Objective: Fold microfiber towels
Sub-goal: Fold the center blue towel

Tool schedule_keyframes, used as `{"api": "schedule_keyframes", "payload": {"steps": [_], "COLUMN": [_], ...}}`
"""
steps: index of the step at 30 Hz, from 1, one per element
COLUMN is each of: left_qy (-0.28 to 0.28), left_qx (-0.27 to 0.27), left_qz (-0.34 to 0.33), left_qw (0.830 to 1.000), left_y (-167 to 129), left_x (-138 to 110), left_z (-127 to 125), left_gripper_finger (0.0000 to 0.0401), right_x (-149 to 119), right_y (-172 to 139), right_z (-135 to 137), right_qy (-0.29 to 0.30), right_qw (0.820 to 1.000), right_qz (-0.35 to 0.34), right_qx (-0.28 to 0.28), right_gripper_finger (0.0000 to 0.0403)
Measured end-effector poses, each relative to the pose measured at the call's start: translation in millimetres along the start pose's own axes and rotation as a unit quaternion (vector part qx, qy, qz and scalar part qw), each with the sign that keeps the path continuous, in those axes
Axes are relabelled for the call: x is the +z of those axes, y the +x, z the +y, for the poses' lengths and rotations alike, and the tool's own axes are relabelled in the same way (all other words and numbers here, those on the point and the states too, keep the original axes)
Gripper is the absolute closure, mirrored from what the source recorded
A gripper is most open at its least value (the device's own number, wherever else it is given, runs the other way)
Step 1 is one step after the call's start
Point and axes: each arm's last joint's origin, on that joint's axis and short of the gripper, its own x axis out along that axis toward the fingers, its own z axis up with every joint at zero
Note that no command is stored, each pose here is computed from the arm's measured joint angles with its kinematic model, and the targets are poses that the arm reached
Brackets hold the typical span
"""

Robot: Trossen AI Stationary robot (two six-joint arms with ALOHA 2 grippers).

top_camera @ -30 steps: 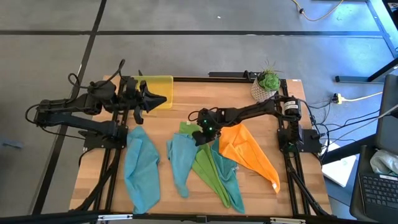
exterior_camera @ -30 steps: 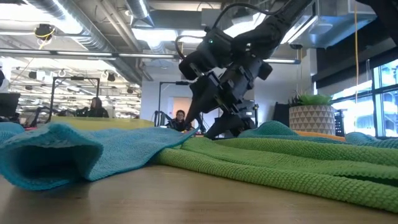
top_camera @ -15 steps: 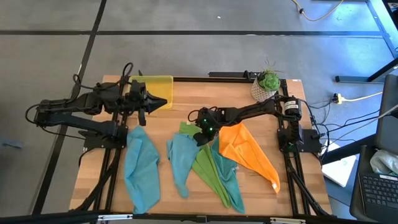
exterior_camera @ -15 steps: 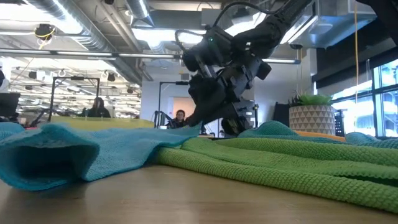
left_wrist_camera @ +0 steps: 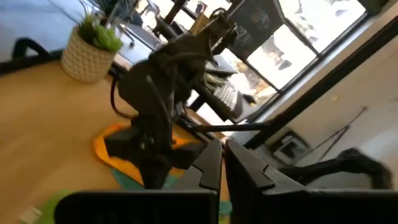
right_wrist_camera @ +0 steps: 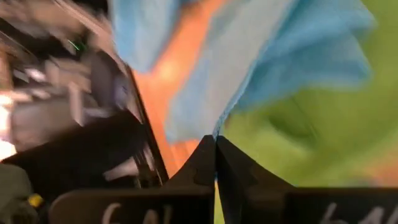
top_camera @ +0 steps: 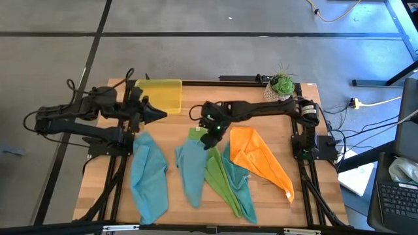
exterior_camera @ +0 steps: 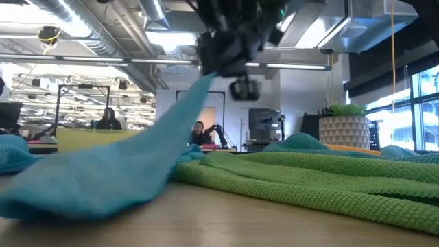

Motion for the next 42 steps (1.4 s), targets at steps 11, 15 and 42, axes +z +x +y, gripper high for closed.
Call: {"api": "schedule_keyframes", "payload": {"steps": [11,15,42], "left_qy": [-0.017,-0.017,0.24], "left_qx": [-0.028,-0.024,-0.05], "left_qz": [0.021,0.028,0.274], "left_qw": [0.999,0.999,0.93], "left_y": [-9,-6,143], "left_x": [-5,-7,-116], "left_z": [-6,-6,-6], "left_gripper_finger": [0.0387,0.0387,0.0387], "right_x": [-40,-51,-67], "right_y": [-36,-34,-39], "right_z": [-3,3,-22], "right_qy": [0.032,0.057,0.058], "right_qw": [0.964,0.958,0.946], "right_qz": [0.173,0.222,0.14], "right_qx": [-0.2,-0.17,-0.285], "right_gripper_finger": [0.0394,0.0393,0.0392]}}
